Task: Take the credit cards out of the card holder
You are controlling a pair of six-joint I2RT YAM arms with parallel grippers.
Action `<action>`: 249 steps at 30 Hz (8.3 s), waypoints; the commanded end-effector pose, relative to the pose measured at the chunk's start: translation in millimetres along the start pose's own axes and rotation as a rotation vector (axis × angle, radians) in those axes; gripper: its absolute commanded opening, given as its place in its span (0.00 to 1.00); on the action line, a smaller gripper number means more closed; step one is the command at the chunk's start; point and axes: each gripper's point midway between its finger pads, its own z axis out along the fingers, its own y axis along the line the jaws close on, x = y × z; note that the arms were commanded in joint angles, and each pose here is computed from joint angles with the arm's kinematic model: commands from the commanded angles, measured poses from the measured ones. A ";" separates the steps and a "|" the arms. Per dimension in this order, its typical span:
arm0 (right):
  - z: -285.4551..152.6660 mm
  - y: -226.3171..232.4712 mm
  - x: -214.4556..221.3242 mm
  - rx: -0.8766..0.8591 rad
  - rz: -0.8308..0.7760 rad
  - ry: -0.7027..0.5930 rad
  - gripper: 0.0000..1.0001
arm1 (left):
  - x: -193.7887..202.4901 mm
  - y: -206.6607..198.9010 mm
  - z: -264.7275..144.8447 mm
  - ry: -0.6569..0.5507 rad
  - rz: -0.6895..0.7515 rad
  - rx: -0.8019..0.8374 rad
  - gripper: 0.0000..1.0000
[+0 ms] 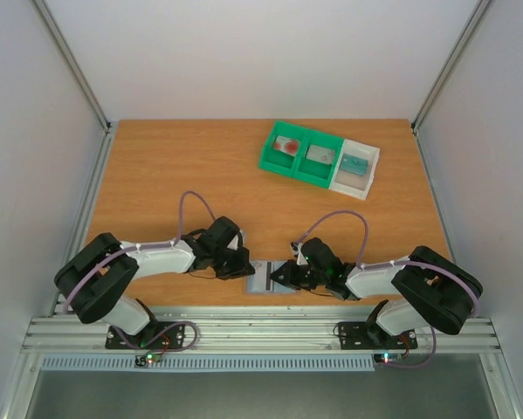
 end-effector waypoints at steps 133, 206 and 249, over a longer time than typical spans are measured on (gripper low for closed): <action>-41.6 -30.0 -3.2 0.163 -0.007 -0.049 0.01 | 10.8 35.2 23.5 0.031 0.089 -0.207 0.12; -151.4 103.6 -50.1 0.260 0.713 -0.176 0.01 | 19.1 -176.9 -81.0 -0.532 1.329 0.258 0.45; -207.4 129.0 -43.0 -0.157 -0.098 -0.432 0.49 | -16.3 -187.8 -139.9 -0.212 0.488 0.758 0.00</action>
